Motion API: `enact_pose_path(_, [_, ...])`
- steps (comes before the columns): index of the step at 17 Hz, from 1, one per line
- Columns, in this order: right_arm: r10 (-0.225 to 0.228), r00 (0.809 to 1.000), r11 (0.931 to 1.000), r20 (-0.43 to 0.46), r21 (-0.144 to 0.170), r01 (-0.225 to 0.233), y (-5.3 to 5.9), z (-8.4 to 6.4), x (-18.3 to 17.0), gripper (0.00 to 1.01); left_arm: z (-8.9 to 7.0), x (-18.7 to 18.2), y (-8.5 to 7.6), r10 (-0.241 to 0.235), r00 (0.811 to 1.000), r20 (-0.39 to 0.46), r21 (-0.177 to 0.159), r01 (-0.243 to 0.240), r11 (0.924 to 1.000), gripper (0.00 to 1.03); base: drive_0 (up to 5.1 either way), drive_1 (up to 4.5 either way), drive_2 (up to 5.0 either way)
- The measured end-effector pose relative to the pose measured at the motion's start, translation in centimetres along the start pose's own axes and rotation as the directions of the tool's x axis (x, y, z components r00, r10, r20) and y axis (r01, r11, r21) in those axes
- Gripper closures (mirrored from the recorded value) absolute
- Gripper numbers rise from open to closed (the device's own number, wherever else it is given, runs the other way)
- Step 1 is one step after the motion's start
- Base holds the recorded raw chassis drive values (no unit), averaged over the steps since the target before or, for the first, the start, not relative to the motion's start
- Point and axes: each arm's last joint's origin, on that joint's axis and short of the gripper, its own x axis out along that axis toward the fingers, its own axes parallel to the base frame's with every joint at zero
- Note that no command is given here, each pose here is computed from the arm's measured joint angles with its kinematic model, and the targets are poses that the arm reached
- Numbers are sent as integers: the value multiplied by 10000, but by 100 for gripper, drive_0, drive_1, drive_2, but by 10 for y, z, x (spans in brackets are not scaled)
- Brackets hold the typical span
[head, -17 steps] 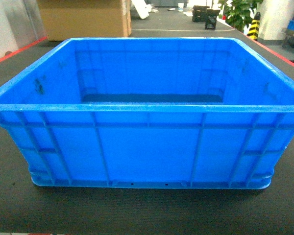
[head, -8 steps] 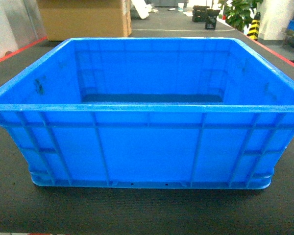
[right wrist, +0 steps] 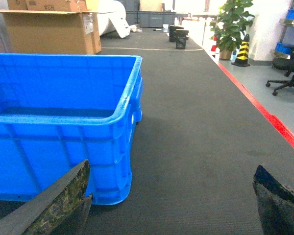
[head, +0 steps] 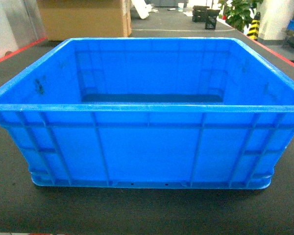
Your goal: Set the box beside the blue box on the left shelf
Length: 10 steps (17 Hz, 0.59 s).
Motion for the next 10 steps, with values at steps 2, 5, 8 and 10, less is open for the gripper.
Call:
enact_pose_path(2, [0, 10000, 10000, 0, 0, 0, 0, 0, 0, 3, 0, 0, 0, 0, 10000, 0, 0, 0, 10000, 5, 0, 0, 0])
enact_pose_path(5, [0, 10000, 10000, 0, 4, 0, 0, 0, 0, 3, 0, 0, 0, 0, 10000, 0, 0, 0, 10000, 5, 0, 0, 0])
enact_pose_path(8, [0, 10000, 10000, 0, 4, 0, 0, 0, 0, 3, 0, 0, 0, 0, 10000, -4, 0, 0, 10000, 5, 0, 0, 0])
enact_pose_path(10, [0, 10000, 10000, 0, 0, 0, 0, 0, 0, 3, 0, 0, 0, 0, 10000, 0, 0, 0, 10000, 5, 0, 0, 0])
